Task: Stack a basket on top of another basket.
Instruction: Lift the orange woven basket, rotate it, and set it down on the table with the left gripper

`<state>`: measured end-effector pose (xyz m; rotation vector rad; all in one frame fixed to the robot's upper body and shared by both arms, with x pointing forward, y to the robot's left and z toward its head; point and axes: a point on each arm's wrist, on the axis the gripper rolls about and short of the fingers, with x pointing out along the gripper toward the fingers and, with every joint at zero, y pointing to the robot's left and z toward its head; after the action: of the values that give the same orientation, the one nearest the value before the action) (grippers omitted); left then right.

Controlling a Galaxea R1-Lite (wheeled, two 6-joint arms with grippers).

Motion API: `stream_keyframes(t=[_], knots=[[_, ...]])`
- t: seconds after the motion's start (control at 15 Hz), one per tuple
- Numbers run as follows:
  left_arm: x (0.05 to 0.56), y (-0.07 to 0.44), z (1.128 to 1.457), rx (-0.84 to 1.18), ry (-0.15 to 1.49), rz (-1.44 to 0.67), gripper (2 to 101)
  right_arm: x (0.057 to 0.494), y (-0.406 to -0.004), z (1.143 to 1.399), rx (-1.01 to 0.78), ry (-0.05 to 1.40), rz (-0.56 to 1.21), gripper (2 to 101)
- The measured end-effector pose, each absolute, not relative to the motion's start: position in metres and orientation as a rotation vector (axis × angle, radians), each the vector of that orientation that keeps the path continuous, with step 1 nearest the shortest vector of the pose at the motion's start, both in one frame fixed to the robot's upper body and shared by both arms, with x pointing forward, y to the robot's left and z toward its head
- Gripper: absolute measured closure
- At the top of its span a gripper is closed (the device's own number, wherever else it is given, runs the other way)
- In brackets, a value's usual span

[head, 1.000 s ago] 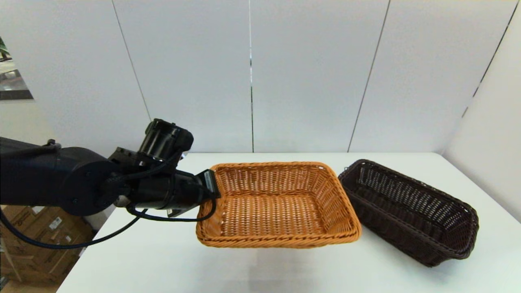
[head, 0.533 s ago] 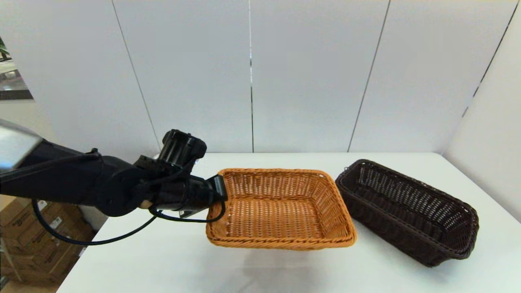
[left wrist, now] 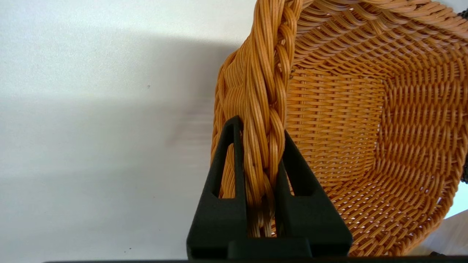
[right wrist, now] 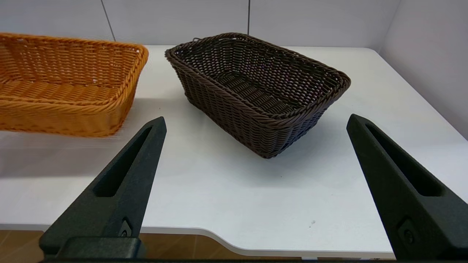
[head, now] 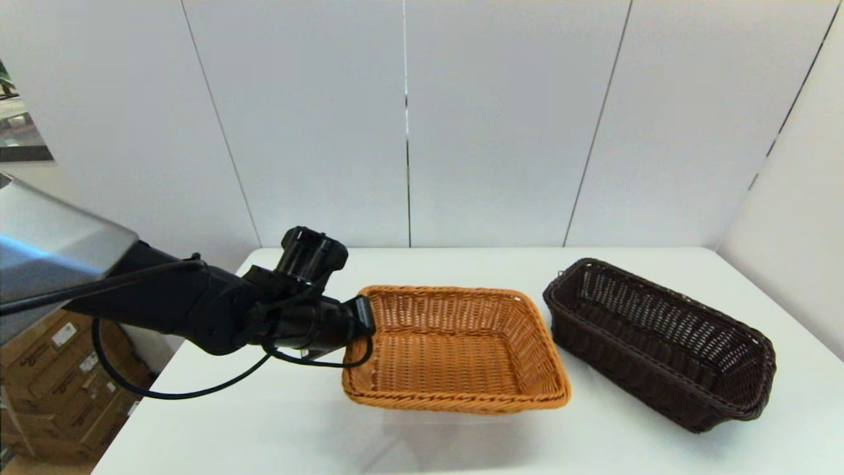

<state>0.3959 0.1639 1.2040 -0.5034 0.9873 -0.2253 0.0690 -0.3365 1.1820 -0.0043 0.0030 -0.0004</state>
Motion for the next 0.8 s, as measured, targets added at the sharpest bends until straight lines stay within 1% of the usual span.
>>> stream_keyframes(t=[0.8], knots=[[0.403, 0.160, 1.189, -0.502, 1.000, -0.219, 88.3, 0.069, -0.336, 1.182, -0.004, 0.003, 0.000, 4.3]])
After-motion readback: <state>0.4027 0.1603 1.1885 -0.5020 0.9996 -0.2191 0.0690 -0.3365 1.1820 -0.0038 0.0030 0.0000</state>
